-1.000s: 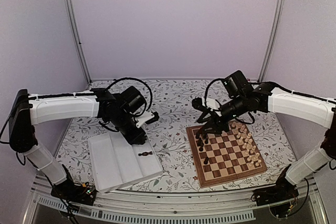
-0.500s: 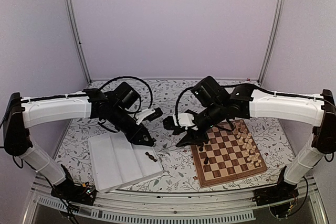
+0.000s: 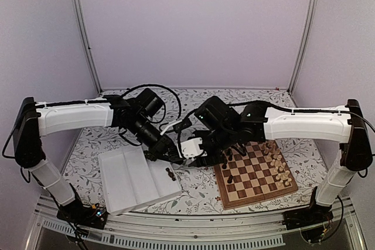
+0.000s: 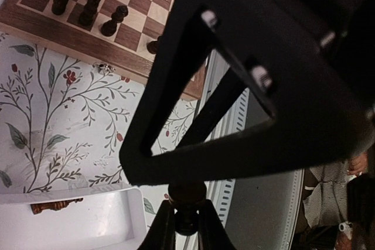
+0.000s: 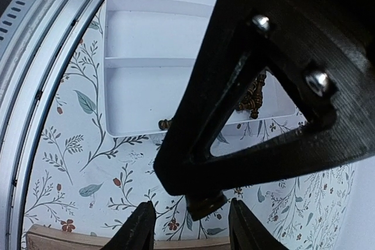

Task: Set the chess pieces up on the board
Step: Place the chess piece on the chessboard.

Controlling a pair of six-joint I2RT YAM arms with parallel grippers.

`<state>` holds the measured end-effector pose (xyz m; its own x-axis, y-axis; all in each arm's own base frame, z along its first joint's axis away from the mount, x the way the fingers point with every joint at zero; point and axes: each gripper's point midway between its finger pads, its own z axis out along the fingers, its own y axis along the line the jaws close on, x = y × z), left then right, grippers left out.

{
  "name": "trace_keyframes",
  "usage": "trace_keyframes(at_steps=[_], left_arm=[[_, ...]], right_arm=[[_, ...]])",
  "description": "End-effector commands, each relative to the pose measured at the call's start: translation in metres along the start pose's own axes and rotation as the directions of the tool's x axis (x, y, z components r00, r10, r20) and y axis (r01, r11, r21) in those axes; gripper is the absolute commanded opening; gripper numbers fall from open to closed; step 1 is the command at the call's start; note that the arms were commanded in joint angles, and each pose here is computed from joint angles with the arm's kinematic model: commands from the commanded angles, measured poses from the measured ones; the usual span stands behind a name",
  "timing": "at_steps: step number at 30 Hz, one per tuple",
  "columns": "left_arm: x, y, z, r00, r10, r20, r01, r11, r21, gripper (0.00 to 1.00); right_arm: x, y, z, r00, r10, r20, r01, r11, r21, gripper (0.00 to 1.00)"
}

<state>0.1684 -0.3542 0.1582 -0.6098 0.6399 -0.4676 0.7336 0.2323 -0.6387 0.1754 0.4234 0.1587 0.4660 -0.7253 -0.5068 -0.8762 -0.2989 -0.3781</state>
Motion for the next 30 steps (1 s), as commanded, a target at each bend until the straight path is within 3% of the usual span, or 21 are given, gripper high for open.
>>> trace_keyframes(at_steps=[1,9,15,17,20,26,30], left_arm=[[-0.008,-0.008,0.000,1.000,-0.008,0.006,0.007,0.997,0.074,0.04],[-0.006,-0.004,0.009,0.999,-0.047,-0.027,0.049,0.994,0.097,0.04],[-0.008,-0.002,0.011,0.998,-0.058,-0.031,0.061,0.993,0.099,0.04],[-0.009,-0.001,0.010,0.998,-0.058,-0.027,0.060,0.995,0.083,0.09],[-0.012,0.003,0.003,0.999,-0.037,-0.006,0.037,0.999,0.018,0.19],[-0.024,-0.013,-0.034,0.976,0.126,0.177,-0.105,0.987,-0.124,0.34],[-0.034,-0.027,-0.060,0.881,0.319,0.349,-0.225,0.932,-0.283,0.40]], right_arm=[[-0.008,-0.009,0.005,0.998,-0.054,-0.027,0.055,0.997,0.059,0.45],[-0.009,-0.001,0.013,0.991,-0.107,-0.077,0.113,0.990,0.079,0.37],[-0.003,0.005,0.016,0.982,-0.145,-0.122,0.156,0.984,0.088,0.17],[-0.002,0.006,0.017,0.981,-0.145,-0.128,0.157,0.983,0.090,0.09],[0.002,0.003,0.016,0.983,-0.121,-0.139,0.137,0.984,0.111,0.06],[0.001,0.005,-0.002,0.999,0.005,-0.036,-0.002,0.997,0.080,0.04],[-0.004,-0.003,-0.024,0.985,0.148,0.094,-0.150,0.989,0.016,0.04]])
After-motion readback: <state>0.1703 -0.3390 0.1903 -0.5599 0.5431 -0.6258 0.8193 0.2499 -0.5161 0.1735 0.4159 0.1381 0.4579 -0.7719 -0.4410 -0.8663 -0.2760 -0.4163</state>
